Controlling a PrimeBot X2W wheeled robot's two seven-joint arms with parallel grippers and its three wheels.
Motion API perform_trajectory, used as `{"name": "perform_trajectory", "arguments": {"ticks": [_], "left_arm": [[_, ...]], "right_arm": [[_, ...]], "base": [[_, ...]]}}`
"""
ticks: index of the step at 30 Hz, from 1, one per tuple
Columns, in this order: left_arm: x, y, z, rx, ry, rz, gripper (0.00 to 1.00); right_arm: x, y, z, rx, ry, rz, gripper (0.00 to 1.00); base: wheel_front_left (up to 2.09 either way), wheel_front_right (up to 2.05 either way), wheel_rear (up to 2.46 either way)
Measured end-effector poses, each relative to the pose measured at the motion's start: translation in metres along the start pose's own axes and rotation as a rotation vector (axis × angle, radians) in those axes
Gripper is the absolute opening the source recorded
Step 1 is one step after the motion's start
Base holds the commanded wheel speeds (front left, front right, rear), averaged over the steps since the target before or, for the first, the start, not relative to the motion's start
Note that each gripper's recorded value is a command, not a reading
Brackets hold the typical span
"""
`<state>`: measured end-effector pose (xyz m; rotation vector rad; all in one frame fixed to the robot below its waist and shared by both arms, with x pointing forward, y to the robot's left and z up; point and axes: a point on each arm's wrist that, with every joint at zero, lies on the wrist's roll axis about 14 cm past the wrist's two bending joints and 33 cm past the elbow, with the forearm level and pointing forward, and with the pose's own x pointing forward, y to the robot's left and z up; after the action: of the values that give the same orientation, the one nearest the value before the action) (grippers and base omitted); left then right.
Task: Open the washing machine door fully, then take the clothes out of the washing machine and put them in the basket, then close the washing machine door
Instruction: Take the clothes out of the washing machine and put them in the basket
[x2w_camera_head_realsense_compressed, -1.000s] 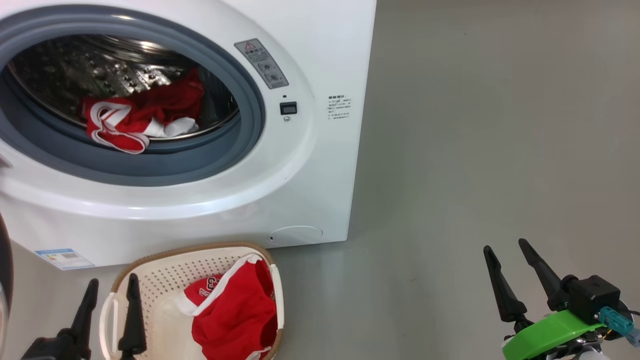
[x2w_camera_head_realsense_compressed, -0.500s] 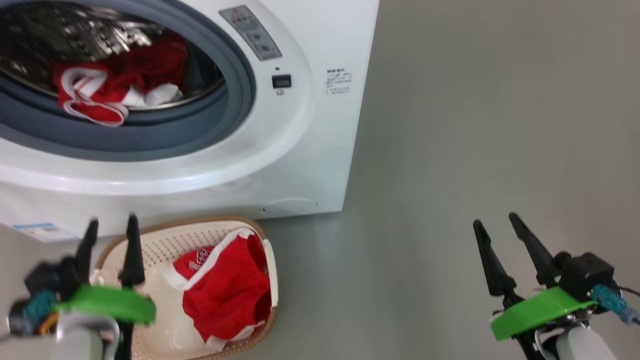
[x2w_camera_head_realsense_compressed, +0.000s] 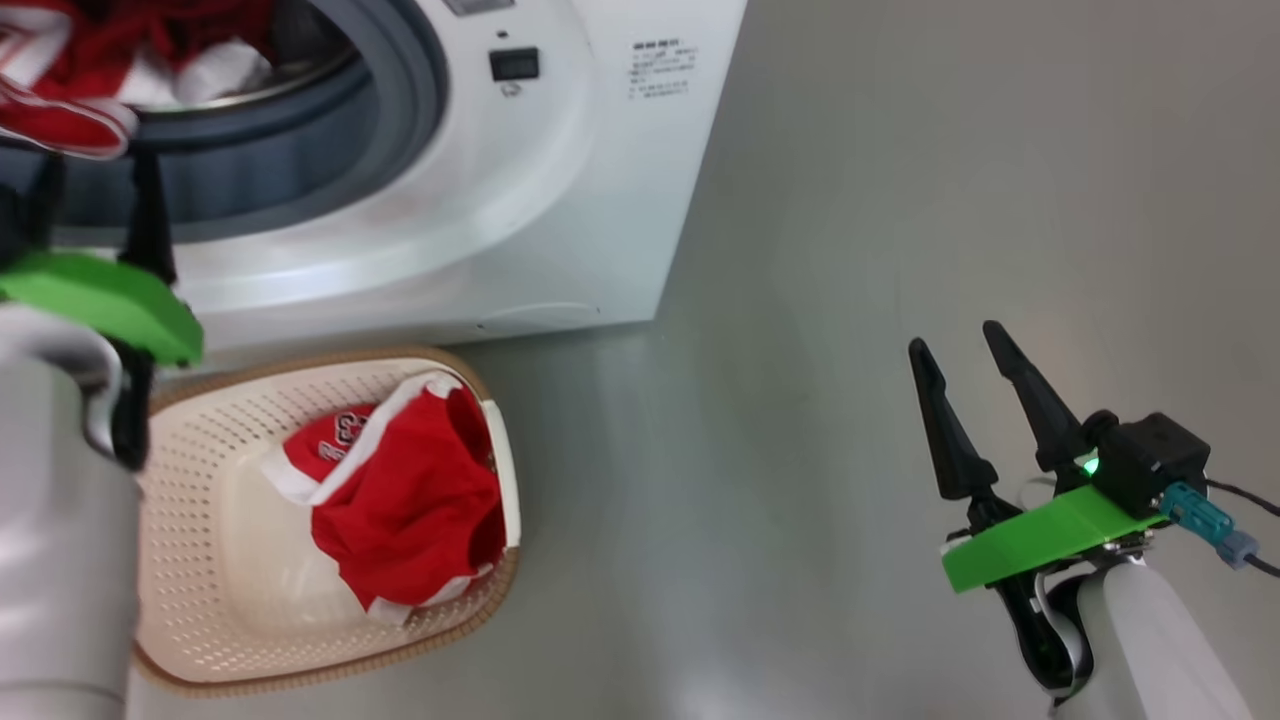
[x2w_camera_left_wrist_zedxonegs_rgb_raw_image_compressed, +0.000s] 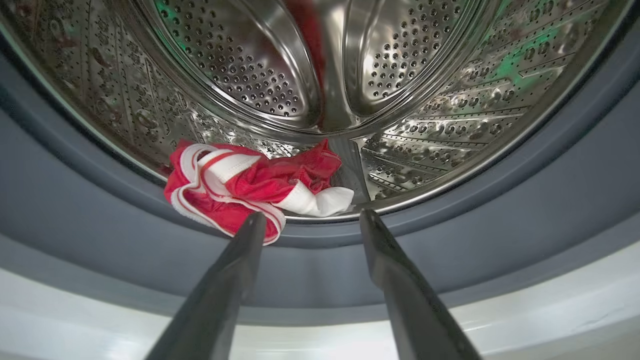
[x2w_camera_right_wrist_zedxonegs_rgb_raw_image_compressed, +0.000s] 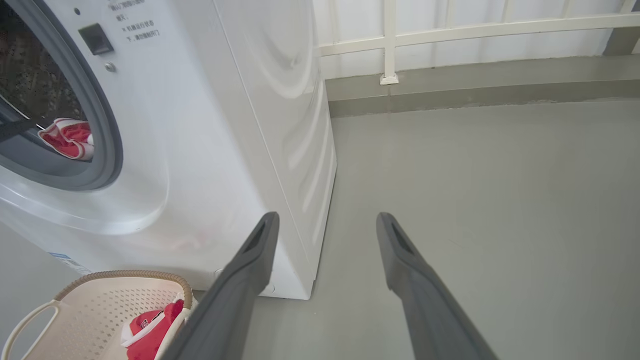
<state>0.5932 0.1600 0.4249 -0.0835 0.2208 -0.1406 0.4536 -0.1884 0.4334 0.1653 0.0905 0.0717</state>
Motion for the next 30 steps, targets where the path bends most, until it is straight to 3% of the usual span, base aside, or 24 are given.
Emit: {"name": "perform_trajectory", "arguments": {"ticks": [11,26,28,30], "left_arm": [[0.055,0.015,-0.022,0.065,0.14,0.038,1.0],[0.078,0.031,-0.042,0.084,0.232,0.084,1.0],[0.078,0.031,-0.044,0.085,0.239,0.085,0.8],[0.079,0.031,-0.046,0.088,0.248,0.084,0.44]], "right_arm": [[0.01,-0.01,-0.023,0.001,0.049,-0.026,1.0],[0.014,-0.018,-0.03,-0.011,0.065,-0.044,1.0],[0.014,-0.018,-0.03,-0.011,0.067,-0.045,1.0],[0.013,-0.018,-0.031,-0.011,0.069,-0.045,1.0]], "base": [[0.0,0.0,0.0],[0.0,0.0,0.0],[0.0,0.0,0.0],[0.0,0.0,0.0]]}}
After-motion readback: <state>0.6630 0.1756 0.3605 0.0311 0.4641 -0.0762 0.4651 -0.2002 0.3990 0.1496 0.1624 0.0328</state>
